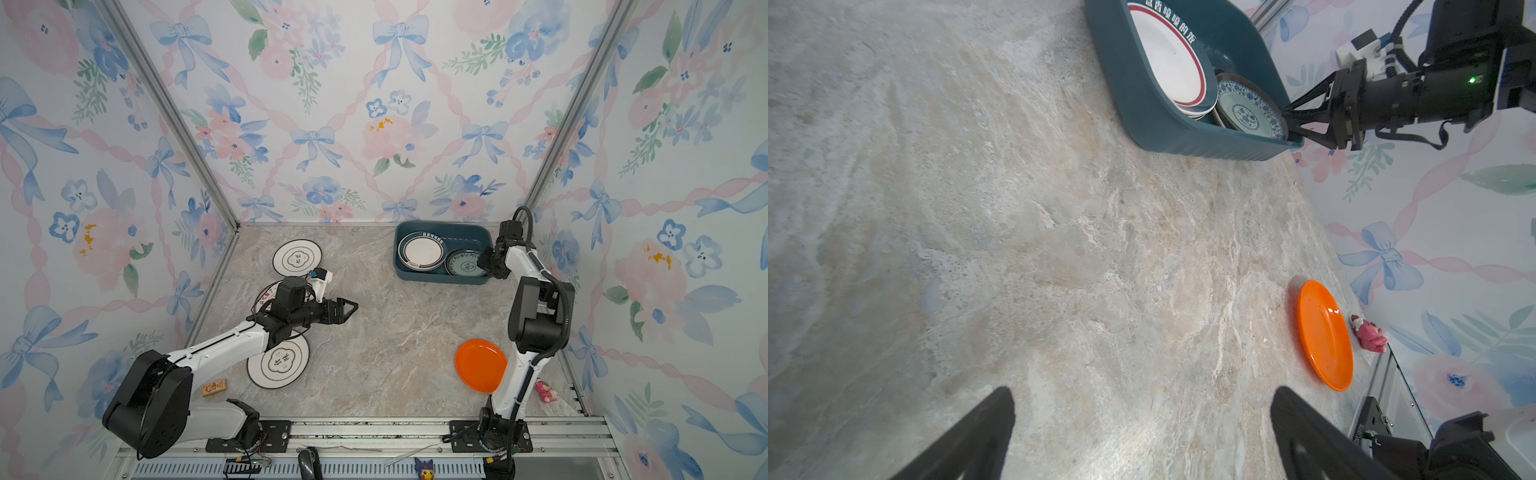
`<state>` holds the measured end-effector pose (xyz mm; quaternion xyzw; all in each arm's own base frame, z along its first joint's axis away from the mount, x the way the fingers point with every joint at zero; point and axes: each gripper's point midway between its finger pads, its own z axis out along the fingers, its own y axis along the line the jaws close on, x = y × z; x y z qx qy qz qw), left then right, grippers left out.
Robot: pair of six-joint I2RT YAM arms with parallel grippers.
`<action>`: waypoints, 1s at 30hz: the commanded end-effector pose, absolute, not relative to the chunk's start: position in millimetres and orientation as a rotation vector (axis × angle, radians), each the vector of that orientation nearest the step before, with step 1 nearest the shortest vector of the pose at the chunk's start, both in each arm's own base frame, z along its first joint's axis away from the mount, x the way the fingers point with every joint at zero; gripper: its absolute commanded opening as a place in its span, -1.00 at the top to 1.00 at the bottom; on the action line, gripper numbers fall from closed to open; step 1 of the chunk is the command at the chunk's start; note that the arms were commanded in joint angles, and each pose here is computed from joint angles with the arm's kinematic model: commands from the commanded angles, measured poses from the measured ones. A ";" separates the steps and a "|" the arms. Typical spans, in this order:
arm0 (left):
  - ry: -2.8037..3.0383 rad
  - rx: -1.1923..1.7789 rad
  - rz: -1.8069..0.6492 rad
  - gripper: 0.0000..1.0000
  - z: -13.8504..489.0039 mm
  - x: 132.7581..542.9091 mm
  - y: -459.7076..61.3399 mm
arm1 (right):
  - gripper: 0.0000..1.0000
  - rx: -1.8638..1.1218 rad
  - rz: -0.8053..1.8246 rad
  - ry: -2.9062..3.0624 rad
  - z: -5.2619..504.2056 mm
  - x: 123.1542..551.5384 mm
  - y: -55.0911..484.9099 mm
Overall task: Place the plates into the plastic bin on the countertop
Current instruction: Place the plate in the plastic bin, then pick up the plate from the top-left of the table.
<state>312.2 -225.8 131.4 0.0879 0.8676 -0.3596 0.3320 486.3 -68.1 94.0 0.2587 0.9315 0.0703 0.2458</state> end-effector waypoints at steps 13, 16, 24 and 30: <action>2.253 0.123 -0.794 -0.96 129.7 328.8 -192.7 | 0.11 0.513 0.159 2.445 182.6 454.2 -27.5; 2.242 0.006 -0.749 -0.96 130.8 346.9 -165.2 | 0.09 0.457 0.209 2.433 191.7 449.6 -0.6; 2.182 -0.292 -0.487 -0.96 148.3 413.4 -72.7 | 0.08 0.289 0.335 2.441 195.6 431.2 72.4; 2.175 -0.402 -0.369 -0.96 147.1 451.9 -19.4 | 0.08 0.199 0.389 2.460 187.5 418.4 107.0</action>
